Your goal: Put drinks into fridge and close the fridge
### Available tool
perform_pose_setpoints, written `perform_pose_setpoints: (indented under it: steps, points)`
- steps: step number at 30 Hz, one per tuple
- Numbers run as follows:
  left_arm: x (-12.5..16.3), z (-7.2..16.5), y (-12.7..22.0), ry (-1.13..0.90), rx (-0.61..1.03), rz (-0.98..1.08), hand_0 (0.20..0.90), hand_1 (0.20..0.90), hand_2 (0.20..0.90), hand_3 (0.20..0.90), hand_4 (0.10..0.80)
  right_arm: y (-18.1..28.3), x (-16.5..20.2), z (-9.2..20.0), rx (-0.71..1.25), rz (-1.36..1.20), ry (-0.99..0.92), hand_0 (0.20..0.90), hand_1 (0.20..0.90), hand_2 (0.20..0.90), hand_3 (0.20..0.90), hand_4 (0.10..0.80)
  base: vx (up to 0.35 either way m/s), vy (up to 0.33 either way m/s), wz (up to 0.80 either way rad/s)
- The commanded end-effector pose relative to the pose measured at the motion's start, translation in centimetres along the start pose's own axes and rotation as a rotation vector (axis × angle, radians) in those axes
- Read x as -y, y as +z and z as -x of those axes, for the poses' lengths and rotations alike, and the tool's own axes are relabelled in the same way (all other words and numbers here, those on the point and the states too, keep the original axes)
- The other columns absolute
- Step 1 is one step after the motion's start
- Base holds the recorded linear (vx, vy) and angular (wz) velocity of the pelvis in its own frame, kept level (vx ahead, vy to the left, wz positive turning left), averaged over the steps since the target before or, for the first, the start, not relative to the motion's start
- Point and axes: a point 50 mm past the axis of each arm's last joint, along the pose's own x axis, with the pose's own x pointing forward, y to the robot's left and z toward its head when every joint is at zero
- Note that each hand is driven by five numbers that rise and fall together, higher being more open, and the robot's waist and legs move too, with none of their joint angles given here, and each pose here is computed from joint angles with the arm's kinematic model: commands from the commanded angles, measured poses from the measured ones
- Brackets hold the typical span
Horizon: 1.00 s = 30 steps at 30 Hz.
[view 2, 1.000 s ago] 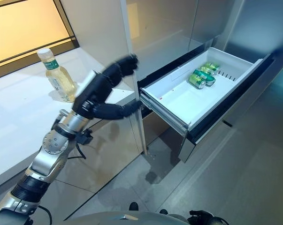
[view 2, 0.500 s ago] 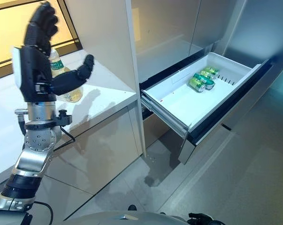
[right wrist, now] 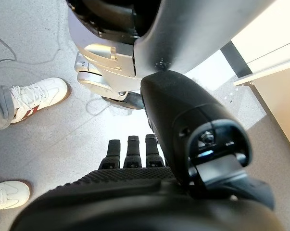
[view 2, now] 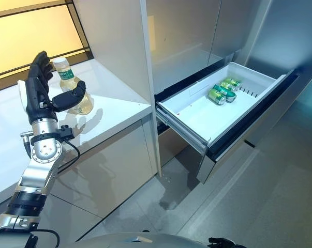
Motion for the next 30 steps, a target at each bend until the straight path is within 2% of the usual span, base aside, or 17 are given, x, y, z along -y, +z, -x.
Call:
perform_pose_setpoints:
  steps: [1, 15, 30]
  points:
    - [-0.9, -3.1, 4.4, 0.097, 0.194, 0.085, 0.9, 0.9, 0.9, 0.9, 0.8, 1.2, -1.4, -0.2, 0.023, -0.001, 0.051, 0.9, 0.9, 0.9, 0.9, 0.8, 0.0, 0.0, 0.0]
    - [-1.6, -3.7, 1.8, 0.15, 0.036, 0.07, 0.9, 0.9, 0.9, 0.9, 0.8, 1.2, -1.2, -0.2, 0.014, 0.009, 0.046, 0.9, 0.9, 0.9, 0.9, 0.8, 0.0, 0.0, 0.0]
    - [-1.4, -4.7, 1.4, 0.152, -0.01, 0.061, 0.9, 0.9, 0.9, 0.9, 0.8, 1.3, -0.9, -0.2, 0.005, 0.009, 0.038, 0.9, 0.9, 0.9, 0.9, 0.8, 0.0, 0.0, 0.0]
